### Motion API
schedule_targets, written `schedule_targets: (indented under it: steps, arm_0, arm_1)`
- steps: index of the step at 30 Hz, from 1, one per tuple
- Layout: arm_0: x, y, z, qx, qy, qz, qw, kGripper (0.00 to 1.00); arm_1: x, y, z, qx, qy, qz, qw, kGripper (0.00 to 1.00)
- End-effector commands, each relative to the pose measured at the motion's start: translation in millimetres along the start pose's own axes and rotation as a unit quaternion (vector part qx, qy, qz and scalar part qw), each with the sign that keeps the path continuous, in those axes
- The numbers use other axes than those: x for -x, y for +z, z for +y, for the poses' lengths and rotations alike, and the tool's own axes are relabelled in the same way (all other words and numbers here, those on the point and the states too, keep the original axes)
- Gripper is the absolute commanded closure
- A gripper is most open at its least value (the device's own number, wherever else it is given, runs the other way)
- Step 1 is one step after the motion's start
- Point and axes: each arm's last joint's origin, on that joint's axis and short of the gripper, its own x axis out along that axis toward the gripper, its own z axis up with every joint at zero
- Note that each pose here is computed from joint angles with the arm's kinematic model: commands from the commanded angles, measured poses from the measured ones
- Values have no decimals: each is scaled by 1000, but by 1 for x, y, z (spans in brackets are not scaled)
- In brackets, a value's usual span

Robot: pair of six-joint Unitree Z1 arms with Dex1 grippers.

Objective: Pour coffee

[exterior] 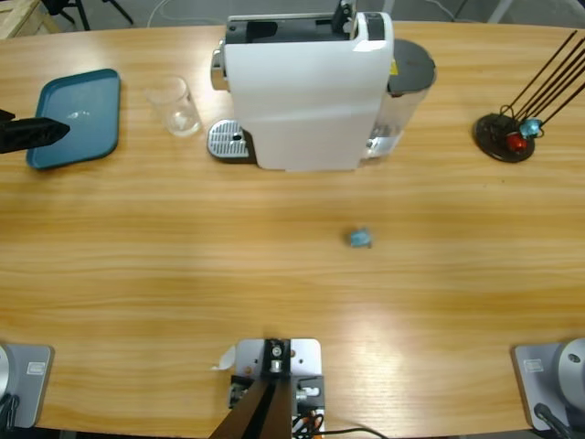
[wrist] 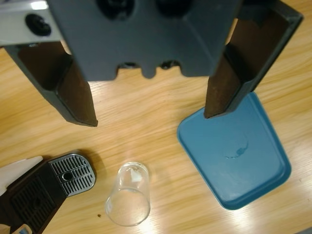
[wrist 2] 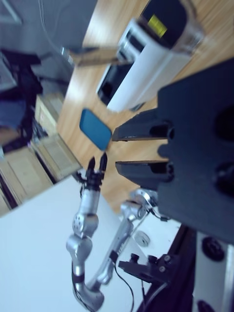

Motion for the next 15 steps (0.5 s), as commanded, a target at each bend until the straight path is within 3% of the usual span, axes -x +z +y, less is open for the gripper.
schedule_targets:
  steps: [1, 6, 7, 9, 12, 13, 14, 15]
  arm_0:
    - [-11, -9, -3, -5, -8, 28, 1000, 59]
    - [-14, -8, -3, -6, -8, 31, 999, 59]
    - [-14, -8, -3, -6, -9, 32, 999, 59]
    - [-14, -8, -3, -6, -9, 32, 999, 59]
    - [-14, -8, -3, -6, -9, 32, 999, 59]
    - [-14, -8, -3, -6, -9, 32, 999, 59]
    - [-14, -8, -3, -6, -9, 32, 999, 59]
    - [-14, -8, -3, -6, -9, 32, 999, 59]
  arm_1:
    - [-44, -21, -35, -31, -8, 90, 995, 899]
    - [-41, -48, -30, -1, -50, 184, 982, 856]
    - [-42, -52, -28, 9, -55, 201, 978, 742]
    - [-44, -59, -24, 32, -61, 231, 971, 651]
    - [-47, -66, -21, 54, -67, 260, 962, 615]
    - [-49, -69, -22, 55, -69, 267, 960, 521]
    - [-50, -70, -23, 54, -70, 270, 959, 493]
    - [-50, -71, -23, 55, -73, 270, 958, 380]
